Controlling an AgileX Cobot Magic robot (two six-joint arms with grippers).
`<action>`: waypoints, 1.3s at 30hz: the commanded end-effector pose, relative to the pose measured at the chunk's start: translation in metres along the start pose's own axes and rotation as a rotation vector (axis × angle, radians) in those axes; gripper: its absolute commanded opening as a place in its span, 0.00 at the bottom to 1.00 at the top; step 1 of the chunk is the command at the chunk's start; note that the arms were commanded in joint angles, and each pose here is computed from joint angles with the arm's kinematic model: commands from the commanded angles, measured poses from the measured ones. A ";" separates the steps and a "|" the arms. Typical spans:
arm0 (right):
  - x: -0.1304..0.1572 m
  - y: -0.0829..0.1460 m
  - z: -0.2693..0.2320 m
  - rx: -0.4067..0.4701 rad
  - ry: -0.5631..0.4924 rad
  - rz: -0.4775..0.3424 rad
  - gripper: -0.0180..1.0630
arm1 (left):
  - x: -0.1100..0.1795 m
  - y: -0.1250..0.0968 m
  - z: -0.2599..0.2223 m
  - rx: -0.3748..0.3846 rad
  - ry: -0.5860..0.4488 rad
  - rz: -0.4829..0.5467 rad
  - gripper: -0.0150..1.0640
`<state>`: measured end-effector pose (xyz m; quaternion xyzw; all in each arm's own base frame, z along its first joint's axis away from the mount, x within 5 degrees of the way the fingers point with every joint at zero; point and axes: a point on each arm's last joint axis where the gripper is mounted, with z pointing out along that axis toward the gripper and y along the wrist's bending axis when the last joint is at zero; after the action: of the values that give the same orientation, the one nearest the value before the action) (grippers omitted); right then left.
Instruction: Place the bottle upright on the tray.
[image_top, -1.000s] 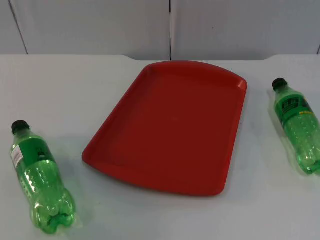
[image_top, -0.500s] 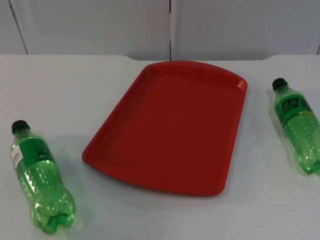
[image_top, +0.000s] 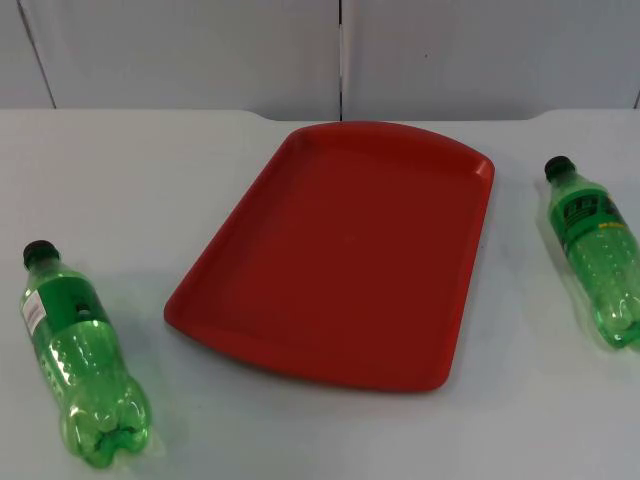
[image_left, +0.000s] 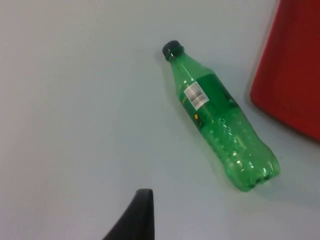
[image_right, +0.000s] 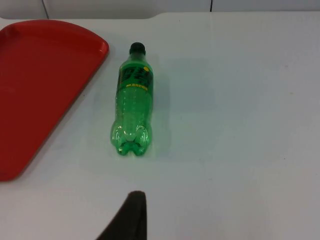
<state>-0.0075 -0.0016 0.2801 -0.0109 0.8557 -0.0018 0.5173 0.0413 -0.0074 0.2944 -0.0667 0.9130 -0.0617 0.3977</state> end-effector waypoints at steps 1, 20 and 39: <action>0.000 0.000 0.000 0.007 -0.007 -0.003 0.99 | -0.007 -0.003 0.006 0.031 0.025 -0.026 0.99; 0.000 0.000 0.000 0.007 -0.007 -0.003 0.99 | -0.052 -0.008 0.090 0.110 0.187 -0.141 0.99; 0.000 0.000 0.000 0.007 -0.007 -0.003 0.99 | -0.116 -0.005 0.179 0.080 0.332 -0.219 0.99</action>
<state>-0.0075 -0.0016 0.2801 -0.0109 0.8557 -0.0018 0.5173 0.2491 -0.0036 0.2557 -0.1373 0.9509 -0.1471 0.2352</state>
